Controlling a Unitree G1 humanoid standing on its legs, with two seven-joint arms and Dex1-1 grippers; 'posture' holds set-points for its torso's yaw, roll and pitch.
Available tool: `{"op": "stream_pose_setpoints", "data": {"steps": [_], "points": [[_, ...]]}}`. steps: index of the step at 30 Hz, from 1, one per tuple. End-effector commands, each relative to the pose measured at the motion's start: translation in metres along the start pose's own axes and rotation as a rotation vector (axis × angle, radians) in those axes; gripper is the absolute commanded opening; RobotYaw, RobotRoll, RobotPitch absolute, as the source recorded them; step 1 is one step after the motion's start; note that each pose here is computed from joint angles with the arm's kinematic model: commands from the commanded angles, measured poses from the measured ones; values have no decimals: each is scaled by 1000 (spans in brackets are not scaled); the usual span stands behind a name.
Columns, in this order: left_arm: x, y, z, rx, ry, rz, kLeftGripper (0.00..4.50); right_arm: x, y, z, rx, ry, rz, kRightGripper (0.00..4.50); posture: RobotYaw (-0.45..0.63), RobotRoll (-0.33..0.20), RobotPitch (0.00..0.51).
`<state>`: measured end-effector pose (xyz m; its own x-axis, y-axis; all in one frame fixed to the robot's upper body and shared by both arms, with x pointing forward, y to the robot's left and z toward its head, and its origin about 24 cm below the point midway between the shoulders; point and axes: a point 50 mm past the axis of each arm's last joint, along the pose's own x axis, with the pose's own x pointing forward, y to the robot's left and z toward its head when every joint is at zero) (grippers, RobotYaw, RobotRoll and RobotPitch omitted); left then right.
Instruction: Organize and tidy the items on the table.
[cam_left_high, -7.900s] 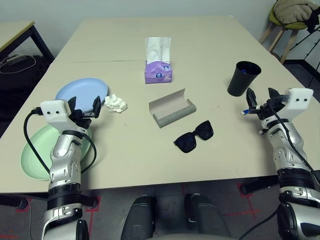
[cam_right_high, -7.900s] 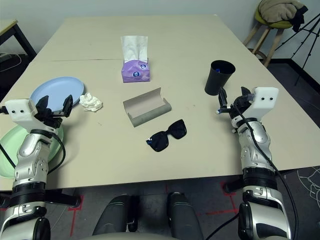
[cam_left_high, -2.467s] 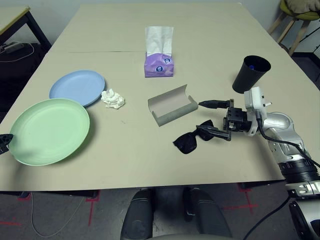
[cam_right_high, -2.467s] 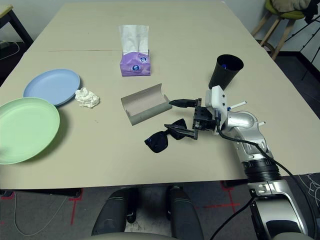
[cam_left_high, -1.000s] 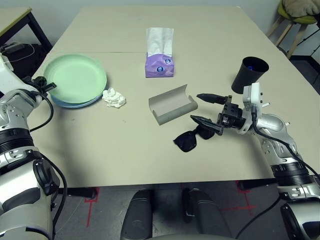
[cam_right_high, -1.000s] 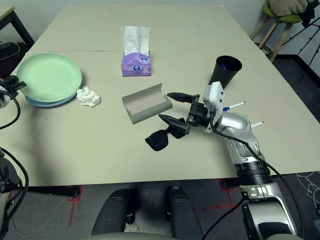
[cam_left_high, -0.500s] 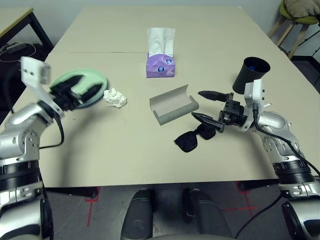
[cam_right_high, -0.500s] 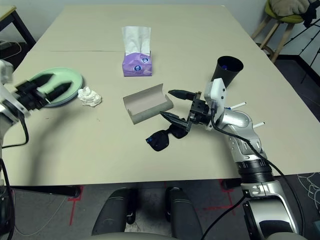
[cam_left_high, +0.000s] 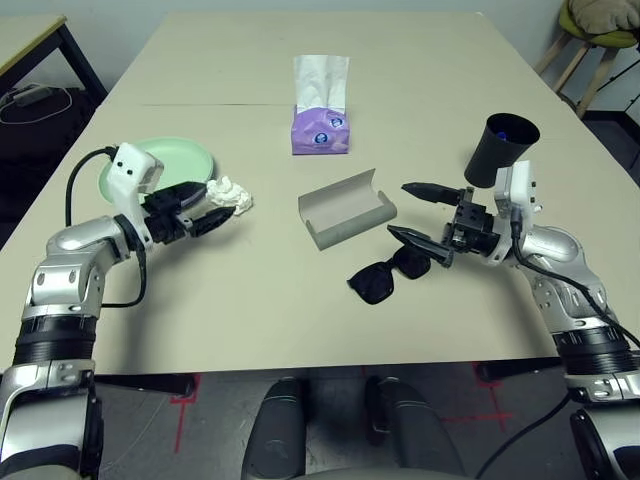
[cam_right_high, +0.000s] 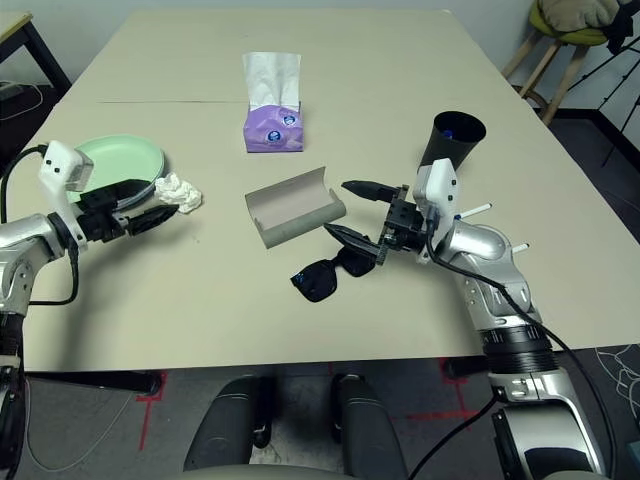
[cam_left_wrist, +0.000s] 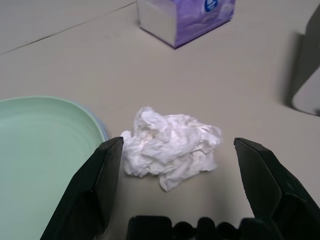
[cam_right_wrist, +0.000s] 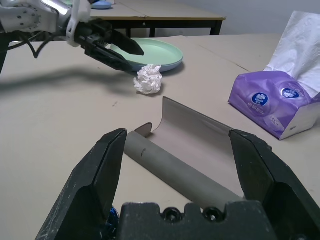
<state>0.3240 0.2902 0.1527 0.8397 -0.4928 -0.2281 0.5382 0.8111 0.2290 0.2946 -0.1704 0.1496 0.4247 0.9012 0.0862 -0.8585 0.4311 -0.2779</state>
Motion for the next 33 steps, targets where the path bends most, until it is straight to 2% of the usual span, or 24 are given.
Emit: {"op": "stream_pose_setpoints", "data": {"steps": [1, 9, 11, 13, 18, 22, 26, 30, 33], "points": [[9, -3, -3, 4, 3, -25, 4485, -6, -2, -2, -9, 38, -23, 4500, 94, 0, 145], [22, -2, -6, 16, 29, -38, 4485, -6, -6, -3, -6, 52, -43, 4500, 93, 0, 145], [25, 1, -11, 11, 61, -9, 4129, -5, -5, -1, -10, 41, -40, 4500, 92, 0, 144], [26, 3, -16, 8, 85, 9, 3556, -4, -5, 0, -12, 35, -39, 4500, 91, 0, 144], [27, 5, -25, 2, 136, 32, 1634, -3, -5, 2, -15, 25, -37, 4500, 85, 0, 143], [27, 7, -22, 6, 119, 39, 18, -3, -4, 1, -12, 25, -36, 4500, 87, 0, 143], [26, 10, -13, 0, 71, 57, 18, -2, -3, -1, -7, 27, -34, 4500, 89, 0, 142], [23, 13, 6, -20, -9, 50, 18, -2, -3, -1, -6, 28, -34, 4500, 92, 0, 141], [19, 9, 16, -59, -21, -1, 18, -1, -3, -1, -5, 30, -33, 4500, 100, 0, 140]]}}
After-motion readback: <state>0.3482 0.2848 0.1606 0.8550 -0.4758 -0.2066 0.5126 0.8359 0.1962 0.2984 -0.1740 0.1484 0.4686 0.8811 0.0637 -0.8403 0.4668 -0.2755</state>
